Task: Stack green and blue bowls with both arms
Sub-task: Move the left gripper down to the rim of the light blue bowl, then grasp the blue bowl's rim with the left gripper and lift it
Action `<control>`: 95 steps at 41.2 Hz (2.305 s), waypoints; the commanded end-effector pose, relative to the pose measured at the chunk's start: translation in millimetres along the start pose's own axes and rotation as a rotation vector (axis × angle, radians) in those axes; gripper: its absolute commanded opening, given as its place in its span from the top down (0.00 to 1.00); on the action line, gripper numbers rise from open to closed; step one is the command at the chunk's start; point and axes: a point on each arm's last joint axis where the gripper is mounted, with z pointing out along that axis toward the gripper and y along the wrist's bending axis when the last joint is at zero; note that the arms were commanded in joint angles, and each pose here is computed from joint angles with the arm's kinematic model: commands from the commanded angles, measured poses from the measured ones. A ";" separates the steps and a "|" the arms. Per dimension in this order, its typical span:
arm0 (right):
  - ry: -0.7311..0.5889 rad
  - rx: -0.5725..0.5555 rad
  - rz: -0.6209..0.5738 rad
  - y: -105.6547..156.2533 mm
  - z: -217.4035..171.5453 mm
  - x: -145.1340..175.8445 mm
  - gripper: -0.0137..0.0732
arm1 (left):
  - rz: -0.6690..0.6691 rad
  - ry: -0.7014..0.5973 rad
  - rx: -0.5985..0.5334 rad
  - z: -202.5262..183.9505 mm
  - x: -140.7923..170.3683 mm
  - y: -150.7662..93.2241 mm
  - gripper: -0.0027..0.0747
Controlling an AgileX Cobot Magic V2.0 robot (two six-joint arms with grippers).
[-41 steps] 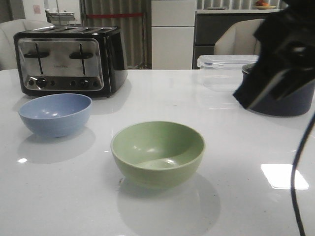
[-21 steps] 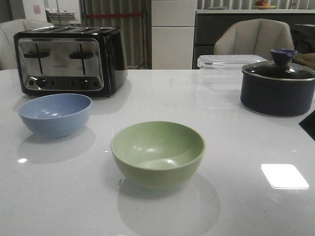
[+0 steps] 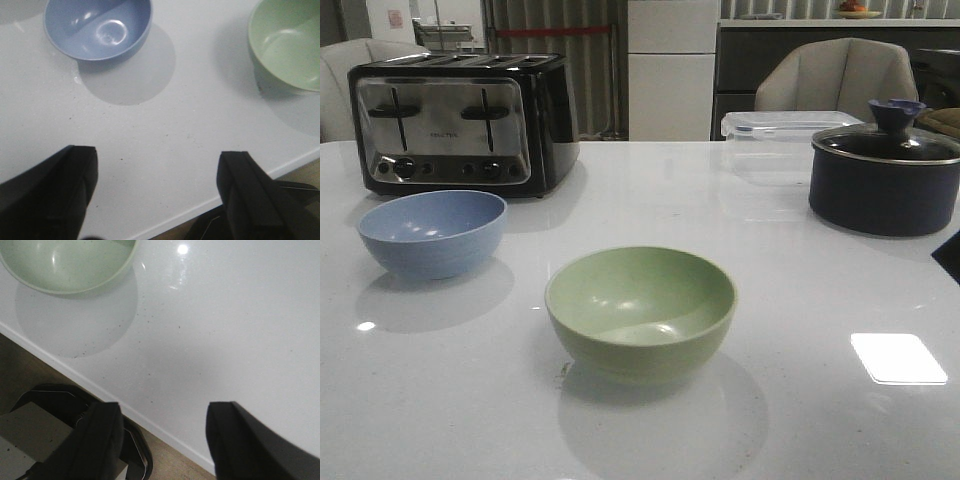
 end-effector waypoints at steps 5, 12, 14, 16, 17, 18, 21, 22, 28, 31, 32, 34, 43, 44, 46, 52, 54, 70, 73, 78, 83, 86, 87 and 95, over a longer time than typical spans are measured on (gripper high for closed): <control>-0.083 0.009 -0.008 -0.4 -9.2 -10.3 0.28 | -0.129 -0.012 -0.077 18.7 -40.8 31.7 0.26; -0.083 0.009 -0.008 -0.4 -9.2 -10.3 0.28 | -0.275 0.078 -0.095 49.9 -61.5 66.6 0.26; -0.083 0.009 -0.008 -0.4 -9.2 -10.3 0.28 | -0.294 0.091 -0.100 59.9 -68.1 74.6 0.26; -0.083 0.009 -0.008 -0.4 -9.2 -10.3 0.28 | -0.306 0.096 -0.108 67.7 -74.9 82.2 0.26; -0.083 0.009 -0.008 -0.4 -9.2 -10.3 0.28 | -0.312 0.114 -0.108 76.8 -76.7 85.7 0.26; -0.083 0.009 -0.008 -0.4 -9.2 -10.3 0.28 | -0.312 0.105 -0.110 77.7 -81.6 87.9 0.26; -0.083 0.009 -0.008 -0.4 -9.2 -10.3 0.28 | -0.319 0.117 -0.109 92.1 -90.4 94.3 0.26; -0.083 0.009 -0.008 -0.4 -9.2 -10.3 0.28 | -0.320 0.127 -0.108 98.8 -92.2 96.0 0.26; -0.083 0.009 -0.008 -0.4 -9.2 -10.3 0.28 | -0.325 0.149 -0.102 127.3 -105.5 104.5 0.26; -0.083 0.009 -0.008 -0.4 -9.2 -10.3 0.28 | -0.327 0.161 -0.100 140.2 -109.6 107.8 0.26; -0.083 0.009 -0.008 -0.4 -9.2 -10.3 0.28 | -0.328 0.166 -0.099 145.0 -110.6 109.0 0.26; -0.083 0.009 -0.008 -0.4 -9.2 -10.3 0.28 | -0.328 0.170 -0.099 152.3 -111.8 110.6 0.26; -0.083 0.009 -0.008 -0.4 -9.2 -10.3 0.28 | -0.328 0.125 -0.110 184.3 -115.5 117.6 0.26; -0.083 0.009 -0.008 -0.4 -9.2 -10.3 0.28 | -0.328 0.119 -0.111 187.5 -115.3 118.1 0.26; -0.083 0.009 -0.008 -0.4 -9.2 -10.3 0.28 | -0.327 0.107 -0.114 190.9 -115.5 118.9 0.26; -0.083 0.009 -0.008 -0.4 -9.2 -10.3 0.28 | -0.327 0.095 -0.117 196.4 -115.2 119.8 0.29; -0.083 0.009 -0.008 -0.4 -9.2 -10.3 0.28 | -0.327 0.093 -0.117 196.4 -115.4 119.9 0.32; -0.083 0.009 -0.008 -0.4 -9.2 -10.3 0.28 | -0.328 0.109 -0.114 196.3 -114.0 119.4 0.74; -0.083 0.009 -0.008 -0.4 -9.2 -10.3 0.28 | -0.327 0.125 -0.112 195.6 -113.5 119.1 0.79; -0.083 0.009 -0.008 -0.4 -9.2 -10.3 0.28 | -0.328 0.159 -0.104 190.8 -116.6 119.0 0.84; -0.083 0.009 -0.008 -0.4 -9.2 -10.3 0.28 | -0.316 0.182 -0.096 178.2 -127.1 119.6 0.84; -0.083 0.009 -0.008 -0.4 -9.2 -10.3 0.28 | -0.314 0.175 -0.095 165.9 -136.4 120.1 0.84; -0.083 0.009 -0.008 -0.4 -9.2 -10.3 0.28 | -0.313 0.170 -0.095 162.4 -139.4 120.3 0.84; -0.083 0.009 -0.008 -0.4 -9.2 -10.3 0.28 | -0.278 0.041 -0.068 114.8 -169.6 106.9 0.84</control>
